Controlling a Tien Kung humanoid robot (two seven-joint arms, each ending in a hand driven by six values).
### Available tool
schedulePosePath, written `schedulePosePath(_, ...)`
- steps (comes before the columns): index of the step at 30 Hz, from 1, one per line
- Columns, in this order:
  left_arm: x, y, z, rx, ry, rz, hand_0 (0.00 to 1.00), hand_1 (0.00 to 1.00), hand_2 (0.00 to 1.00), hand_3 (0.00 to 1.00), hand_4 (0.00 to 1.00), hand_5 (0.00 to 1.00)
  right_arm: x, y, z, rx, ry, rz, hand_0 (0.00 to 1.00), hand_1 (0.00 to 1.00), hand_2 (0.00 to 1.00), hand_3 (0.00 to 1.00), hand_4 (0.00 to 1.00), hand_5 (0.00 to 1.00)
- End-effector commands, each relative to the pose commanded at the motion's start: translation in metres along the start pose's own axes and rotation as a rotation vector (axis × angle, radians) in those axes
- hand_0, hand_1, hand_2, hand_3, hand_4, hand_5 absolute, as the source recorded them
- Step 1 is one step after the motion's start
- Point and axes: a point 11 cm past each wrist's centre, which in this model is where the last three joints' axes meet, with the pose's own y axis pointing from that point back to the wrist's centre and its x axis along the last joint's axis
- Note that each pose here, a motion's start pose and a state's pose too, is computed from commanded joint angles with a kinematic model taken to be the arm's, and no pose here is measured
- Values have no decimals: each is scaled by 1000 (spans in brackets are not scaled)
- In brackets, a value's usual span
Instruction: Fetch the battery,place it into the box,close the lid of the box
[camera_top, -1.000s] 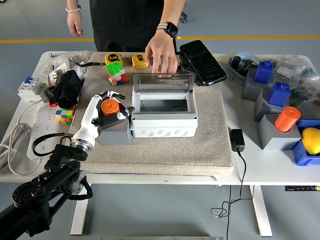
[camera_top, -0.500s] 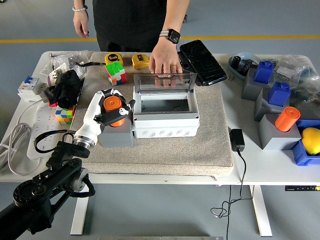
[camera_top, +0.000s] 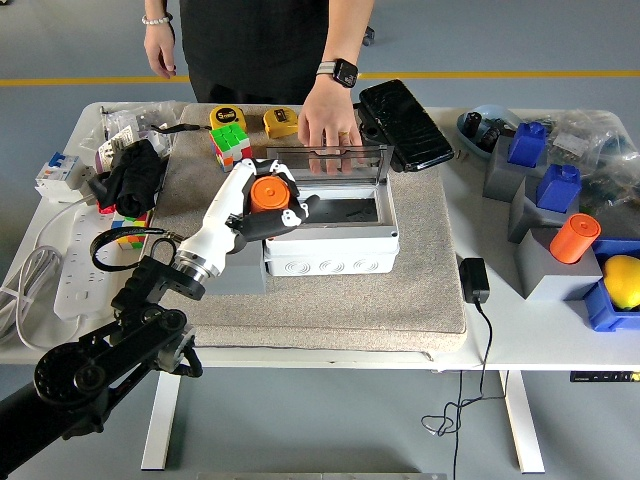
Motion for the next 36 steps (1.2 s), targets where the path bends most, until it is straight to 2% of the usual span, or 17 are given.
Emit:
schedulePosePath(1, -5, -3, 3, 2, -35, -16, 162, 102, 121, 208, 962, 45, 0, 0, 0, 1, 0, 0, 588, 602, 593, 547, 986, 578)
schedulePosePath(5, -20, -14, 9, 31, -132, -78, 162, 102, 121, 208, 962, 45, -1, 0, -1, 2, -1, -1, 588, 602, 593, 547, 986, 578)
schedulePosePath(7, -26, -20, 13, 30, -183, -98, 161, 100, 120, 214, 983, 64, -1, 0, -1, 0, -2, -1, 589, 602, 593, 547, 985, 576)
schedulePosePath(18, -46, -52, 38, 0, -417, -118, 156, 98, 118, 226, 998, 79, -1, 0, -4, 7, 5, -2, 590, 602, 592, 546, 984, 574)
schedulePosePath(20, -49, -56, 41, -7, -456, -116, 156, 99, 116, 243, 998, 112, -1, 0, -6, 10, 8, -2, 590, 601, 591, 545, 983, 573)
schedulePosePath(24, -54, -64, 44, -25, -521, -112, 156, 99, 116, 243, 998, 112, -1, 0, -6, 11, 15, -2, 590, 601, 591, 545, 983, 573)
schedulePosePath(25, -55, -66, 44, -33, -544, -111, 156, 103, 117, 286, 998, 138, -1, 0, -7, 10, 18, -2, 590, 601, 591, 544, 981, 571)
schedulePosePath(27, -59, -69, 43, -45, -584, -116, 156, 103, 117, 286, 998, 138, -1, 0, -7, 10, 19, -2, 590, 601, 591, 544, 981, 571)
schedulePosePath(29, -64, -71, 42, -65, -631, -129, 156, 103, 117, 286, 998, 138, -1, 0, -7, 12, 21, -2, 590, 601, 591, 544, 981, 571)
schedulePosePath(30, -66, -72, 42, -74, -648, -137, 181, 119, 126, 311, 998, 191, -1, 0, -8, 13, 22, -2, 590, 601, 591, 544, 981, 571)
schedulePosePath(36, -66, -75, 35, -120, -744, -186, 181, 119, 126, 311, 998, 191, -2, 0, -8, 14, 26, -3, 590, 601, 591, 543, 980, 570)
